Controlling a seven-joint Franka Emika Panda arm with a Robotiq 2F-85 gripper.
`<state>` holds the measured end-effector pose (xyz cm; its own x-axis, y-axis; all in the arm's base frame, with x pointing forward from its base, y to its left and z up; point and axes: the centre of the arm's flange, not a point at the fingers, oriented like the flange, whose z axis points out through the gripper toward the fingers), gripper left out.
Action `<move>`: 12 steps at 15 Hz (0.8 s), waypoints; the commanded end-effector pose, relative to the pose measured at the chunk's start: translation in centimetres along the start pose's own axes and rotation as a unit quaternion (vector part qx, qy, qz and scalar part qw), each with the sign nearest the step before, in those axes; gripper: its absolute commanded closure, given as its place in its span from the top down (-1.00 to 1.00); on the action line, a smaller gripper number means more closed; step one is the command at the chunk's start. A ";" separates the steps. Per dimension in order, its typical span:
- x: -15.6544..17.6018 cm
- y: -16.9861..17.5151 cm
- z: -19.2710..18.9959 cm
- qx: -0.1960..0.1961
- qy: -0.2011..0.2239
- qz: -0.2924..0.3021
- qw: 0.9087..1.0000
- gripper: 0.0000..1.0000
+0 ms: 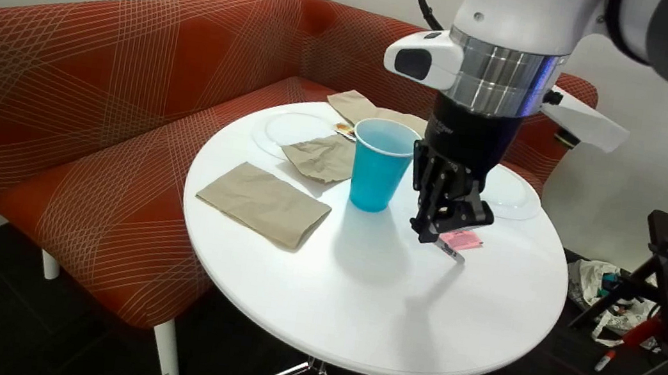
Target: Take the marker from the blue cup and place it on the table
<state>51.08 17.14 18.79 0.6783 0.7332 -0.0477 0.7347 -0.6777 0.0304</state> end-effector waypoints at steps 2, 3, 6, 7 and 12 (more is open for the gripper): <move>1.6 0.5 2.0 -0.005 0.005 0.008 1.000 -0.93; 1.7 0.5 2.0 -0.007 0.006 0.009 1.000 -0.88; 1.8 0.4 1.8 -0.017 0.009 0.012 1.000 -0.05; 1.8 0.4 1.6 -0.019 0.013 0.012 1.000 0.12; 1.8 0.4 0.0 -0.027 0.042 0.019 0.999 0.87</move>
<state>52.68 17.91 17.61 0.6883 0.7254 0.0039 0.7242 -0.6874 0.0544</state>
